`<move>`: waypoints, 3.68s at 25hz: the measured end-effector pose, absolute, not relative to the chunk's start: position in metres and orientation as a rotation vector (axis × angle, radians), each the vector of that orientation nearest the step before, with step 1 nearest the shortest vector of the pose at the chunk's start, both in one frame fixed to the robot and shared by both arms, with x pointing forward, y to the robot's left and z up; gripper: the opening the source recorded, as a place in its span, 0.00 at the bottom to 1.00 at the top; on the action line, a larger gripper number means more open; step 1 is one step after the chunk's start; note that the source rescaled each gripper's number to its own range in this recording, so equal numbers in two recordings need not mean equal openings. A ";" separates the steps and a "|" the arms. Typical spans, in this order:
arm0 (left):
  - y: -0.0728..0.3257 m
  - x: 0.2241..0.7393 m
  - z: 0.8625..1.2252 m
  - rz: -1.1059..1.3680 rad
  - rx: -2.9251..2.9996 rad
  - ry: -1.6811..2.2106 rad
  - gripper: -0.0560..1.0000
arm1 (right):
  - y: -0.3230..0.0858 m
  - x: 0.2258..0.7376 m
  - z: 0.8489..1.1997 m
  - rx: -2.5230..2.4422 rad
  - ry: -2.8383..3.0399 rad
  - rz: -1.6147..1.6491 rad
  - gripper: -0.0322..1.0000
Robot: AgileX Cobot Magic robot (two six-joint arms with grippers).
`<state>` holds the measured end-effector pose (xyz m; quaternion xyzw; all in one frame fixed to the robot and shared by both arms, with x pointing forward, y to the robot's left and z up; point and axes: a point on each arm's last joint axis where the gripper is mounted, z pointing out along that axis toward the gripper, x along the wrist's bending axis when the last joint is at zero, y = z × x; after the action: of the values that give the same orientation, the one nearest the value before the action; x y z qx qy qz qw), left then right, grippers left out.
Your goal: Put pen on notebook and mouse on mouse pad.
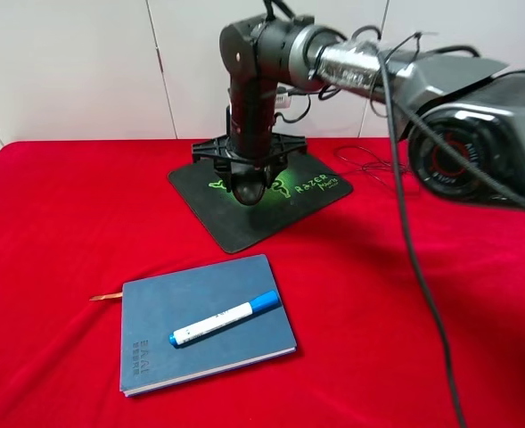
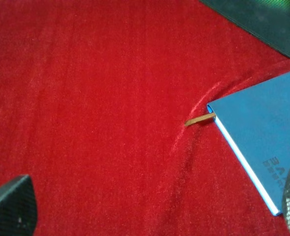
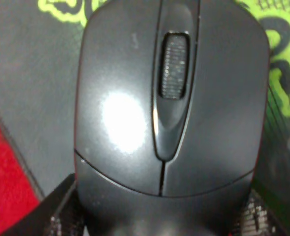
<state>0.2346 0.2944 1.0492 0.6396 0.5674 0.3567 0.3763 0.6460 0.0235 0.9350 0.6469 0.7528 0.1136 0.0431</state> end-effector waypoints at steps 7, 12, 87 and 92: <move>0.295 0.235 1.049 0.913 1.636 1.452 1.00 | 0.022 0.656 0.929 1.883 2.255 0.393 0.03; 0.295 0.235 1.049 0.913 1.636 1.452 1.00 | 0.017 0.662 0.923 1.855 2.236 0.384 0.03; 0.294 0.235 1.049 0.912 1.636 1.451 1.00 | -0.150 0.432 1.126 1.393 2.570 0.503 1.00; 0.294 0.235 1.049 0.912 1.636 1.451 1.00 | -0.176 0.394 1.132 1.391 2.553 0.598 1.00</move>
<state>0.2346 0.2944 1.0492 0.6396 0.5674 0.3567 0.3764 0.3941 -0.1765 1.1315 0.4670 0.8568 0.2009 0.0866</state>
